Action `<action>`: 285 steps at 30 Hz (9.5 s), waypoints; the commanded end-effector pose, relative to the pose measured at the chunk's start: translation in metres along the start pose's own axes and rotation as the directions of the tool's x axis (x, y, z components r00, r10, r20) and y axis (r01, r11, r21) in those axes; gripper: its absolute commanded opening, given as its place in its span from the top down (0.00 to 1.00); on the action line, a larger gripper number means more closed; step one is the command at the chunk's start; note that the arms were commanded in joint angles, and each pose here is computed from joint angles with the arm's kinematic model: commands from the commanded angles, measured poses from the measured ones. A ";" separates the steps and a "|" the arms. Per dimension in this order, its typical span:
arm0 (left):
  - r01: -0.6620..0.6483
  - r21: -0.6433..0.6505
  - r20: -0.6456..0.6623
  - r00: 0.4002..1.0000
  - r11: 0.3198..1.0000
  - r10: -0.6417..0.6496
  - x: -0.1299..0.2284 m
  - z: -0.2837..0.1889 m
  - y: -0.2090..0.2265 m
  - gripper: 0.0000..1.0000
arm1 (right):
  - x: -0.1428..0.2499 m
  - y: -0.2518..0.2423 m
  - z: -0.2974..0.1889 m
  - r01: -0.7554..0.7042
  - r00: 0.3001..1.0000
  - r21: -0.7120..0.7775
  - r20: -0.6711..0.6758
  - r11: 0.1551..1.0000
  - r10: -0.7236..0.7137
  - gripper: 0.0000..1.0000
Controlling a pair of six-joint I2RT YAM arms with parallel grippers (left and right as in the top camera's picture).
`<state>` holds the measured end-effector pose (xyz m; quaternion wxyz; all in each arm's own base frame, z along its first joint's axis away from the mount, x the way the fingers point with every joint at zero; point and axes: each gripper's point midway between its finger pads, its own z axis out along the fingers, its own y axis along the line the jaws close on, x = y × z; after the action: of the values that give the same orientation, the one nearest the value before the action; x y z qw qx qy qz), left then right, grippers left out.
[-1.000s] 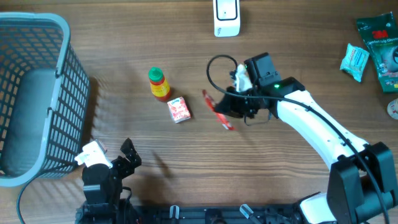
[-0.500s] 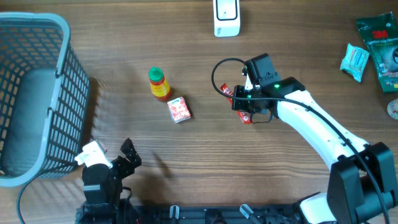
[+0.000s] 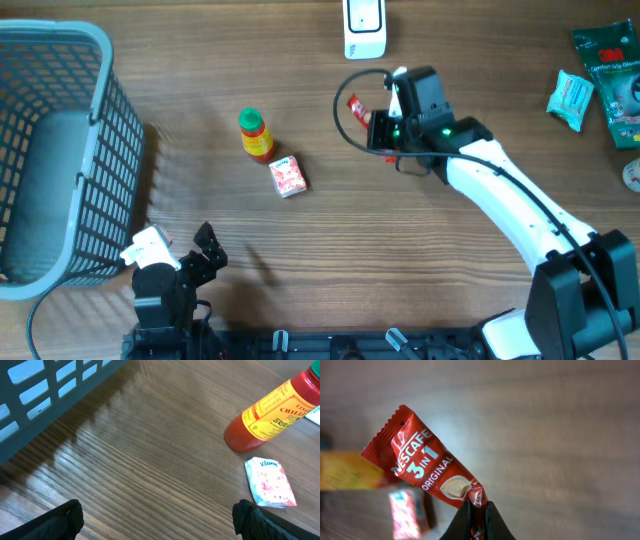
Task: Scan the item barcode
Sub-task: 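Lift the Nescafe stick and hold it under the white scanner, then carry the Nescafe stick to the right edge and drop it, then reach the right gripper to the Kleenex pack and grasp it, then lift the Kleenex pack and present it to the white scanner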
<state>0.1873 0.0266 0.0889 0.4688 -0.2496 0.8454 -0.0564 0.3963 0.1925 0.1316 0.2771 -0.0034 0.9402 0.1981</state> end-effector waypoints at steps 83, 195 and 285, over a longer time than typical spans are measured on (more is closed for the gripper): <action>0.000 -0.011 0.008 1.000 1.000 0.001 -0.001 0.001 0.002 0.00 | 0.092 0.070 -0.022 -0.701 0.582 0.247 -0.345 0.669 0.736 0.04; 0.000 -0.011 0.008 1.000 1.000 0.001 -0.001 0.001 0.002 0.00 | 0.177 -0.007 0.051 -0.079 0.839 -0.080 -0.544 0.994 0.024 0.96; 0.000 -0.011 0.008 1.000 1.000 0.001 -0.001 0.001 0.002 0.00 | -0.237 -0.015 0.094 0.616 0.368 0.648 0.266 0.448 -0.891 0.96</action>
<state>0.1872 0.0271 0.0888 0.4689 -0.2503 0.8453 -0.0551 0.6436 0.1864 0.1897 0.6106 -0.3108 0.7060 -0.1791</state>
